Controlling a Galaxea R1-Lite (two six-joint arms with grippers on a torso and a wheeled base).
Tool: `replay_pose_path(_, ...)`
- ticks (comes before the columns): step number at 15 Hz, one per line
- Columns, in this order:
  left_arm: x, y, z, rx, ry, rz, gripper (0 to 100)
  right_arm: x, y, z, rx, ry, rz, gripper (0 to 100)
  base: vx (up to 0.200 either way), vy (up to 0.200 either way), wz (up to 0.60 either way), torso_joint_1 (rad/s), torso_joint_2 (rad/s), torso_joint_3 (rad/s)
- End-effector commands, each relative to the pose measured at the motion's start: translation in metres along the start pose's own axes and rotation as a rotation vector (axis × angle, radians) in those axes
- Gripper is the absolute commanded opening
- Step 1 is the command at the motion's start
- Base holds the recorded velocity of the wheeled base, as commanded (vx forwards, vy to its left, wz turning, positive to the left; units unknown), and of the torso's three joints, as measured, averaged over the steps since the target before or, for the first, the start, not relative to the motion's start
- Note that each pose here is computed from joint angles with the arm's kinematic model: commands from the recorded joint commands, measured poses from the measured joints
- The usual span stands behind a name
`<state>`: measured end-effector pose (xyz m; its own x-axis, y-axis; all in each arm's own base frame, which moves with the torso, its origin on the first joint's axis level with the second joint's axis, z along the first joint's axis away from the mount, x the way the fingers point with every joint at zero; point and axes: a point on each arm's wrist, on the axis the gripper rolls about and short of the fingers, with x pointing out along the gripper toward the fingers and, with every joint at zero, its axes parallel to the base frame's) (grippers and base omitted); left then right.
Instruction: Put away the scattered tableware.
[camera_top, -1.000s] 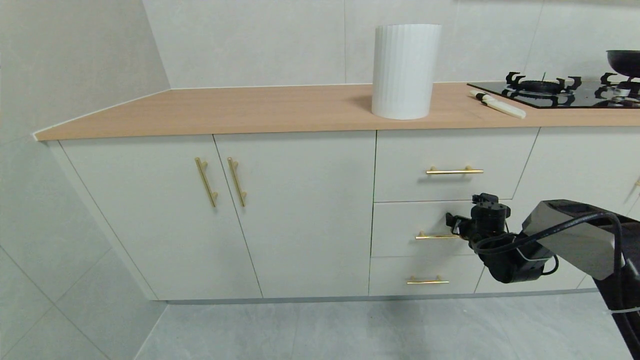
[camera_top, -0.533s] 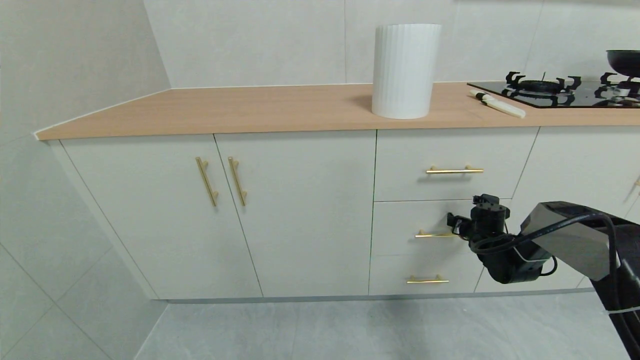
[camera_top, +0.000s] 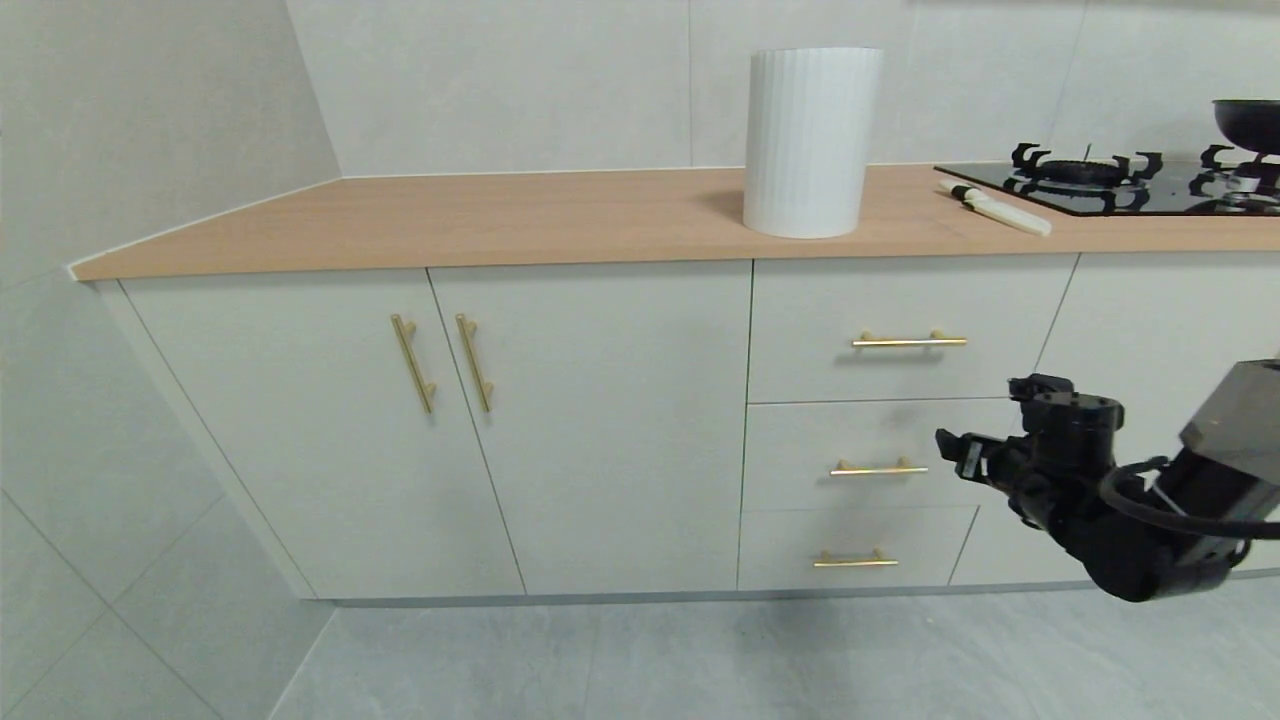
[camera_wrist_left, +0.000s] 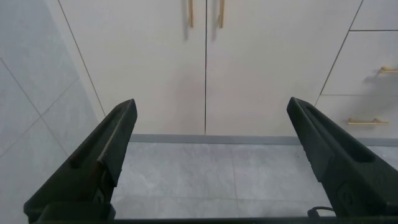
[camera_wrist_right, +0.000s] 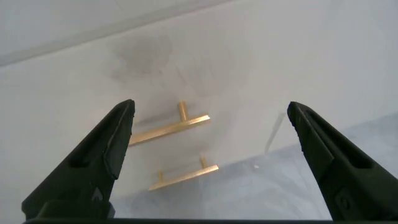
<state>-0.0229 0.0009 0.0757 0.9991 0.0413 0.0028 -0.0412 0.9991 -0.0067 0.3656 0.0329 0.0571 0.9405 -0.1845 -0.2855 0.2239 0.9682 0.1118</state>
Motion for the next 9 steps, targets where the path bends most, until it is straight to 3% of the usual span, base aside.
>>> replay_pose_path(1,0.0,0.0,0.0,0.001,0.001,0.0,100,-0.103,-0.015,0.039,-0.036,-0.086,0.059,100,0.0,0.0,0.0,0.0,0.0,0.0)
replay_pose_path(5,0.0,0.0,0.0,-0.001,0.0,0.002,100,-0.192,-0.034,0.055,-0.062,-0.235,0.103,100,0.0,0.0,0.0,0.0,0.0,0.0)
replay_pose_path(9,0.0,0.0,0.0,0.0,0.0,0.0,100,-0.284,-0.066,0.064,-0.046,-0.467,0.116,100,0.0,0.0,0.0,0.0,0.0,0.0)
